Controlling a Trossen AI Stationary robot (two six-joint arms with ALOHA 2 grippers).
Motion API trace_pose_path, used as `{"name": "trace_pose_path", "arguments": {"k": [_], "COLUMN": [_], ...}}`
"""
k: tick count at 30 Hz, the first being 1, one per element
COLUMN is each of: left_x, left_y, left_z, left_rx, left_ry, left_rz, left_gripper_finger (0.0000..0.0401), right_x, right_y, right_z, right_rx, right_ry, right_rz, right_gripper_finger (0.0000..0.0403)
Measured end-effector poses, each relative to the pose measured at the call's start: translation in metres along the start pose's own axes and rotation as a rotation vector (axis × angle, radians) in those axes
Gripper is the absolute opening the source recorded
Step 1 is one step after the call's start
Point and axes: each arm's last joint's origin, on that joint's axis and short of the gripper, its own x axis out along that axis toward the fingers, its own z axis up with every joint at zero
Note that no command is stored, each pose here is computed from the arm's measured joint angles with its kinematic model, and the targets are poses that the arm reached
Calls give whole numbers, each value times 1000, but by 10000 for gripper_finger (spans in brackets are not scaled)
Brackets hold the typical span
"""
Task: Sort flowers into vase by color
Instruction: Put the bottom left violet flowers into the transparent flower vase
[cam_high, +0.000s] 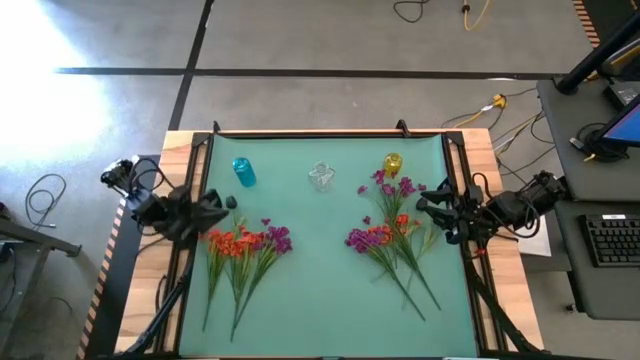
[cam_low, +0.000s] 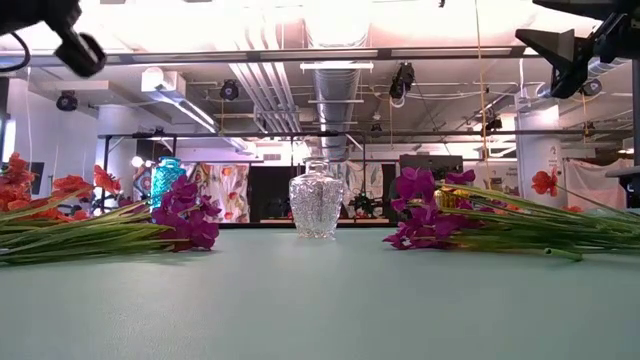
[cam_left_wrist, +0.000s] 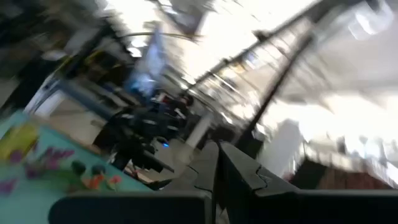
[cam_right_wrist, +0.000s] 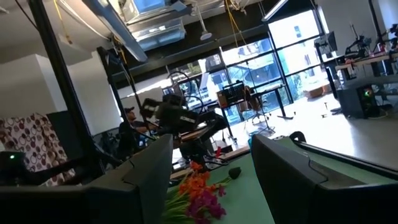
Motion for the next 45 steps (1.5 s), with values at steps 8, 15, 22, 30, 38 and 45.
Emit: {"name": "trace_pose_path", "arguments": {"k": [8, 15, 22, 30, 38, 45], "left_x": [14, 29, 41, 67, 108, 130], "left_y": [-5, -13, -13, -25, -57, -52], "left_z": [-23, -41, -73, -92, -97, -111], "left_rx": [31, -357, -659, -588, -455, -389], "left_ry": [136, 294, 453, 486, 549, 750], "left_rz": [-9, 41, 209, 309, 230, 691], "left_gripper_finger": [0, 0, 0, 0, 0, 0], "right_x": [0, 0, 0, 0, 0, 0], "right_y": [0, 0, 0, 0, 0, 0], "right_z": [0, 0, 0, 0, 0, 0], "right_rx": [-1, 6, 6, 3, 4, 4], "right_ry": [-2, -2, -3, 1, 1, 1], "right_rz": [0, 1, -5, -6, -6, -7], "right_gripper_finger": [210, 210, 210, 210, 210, 210]}}
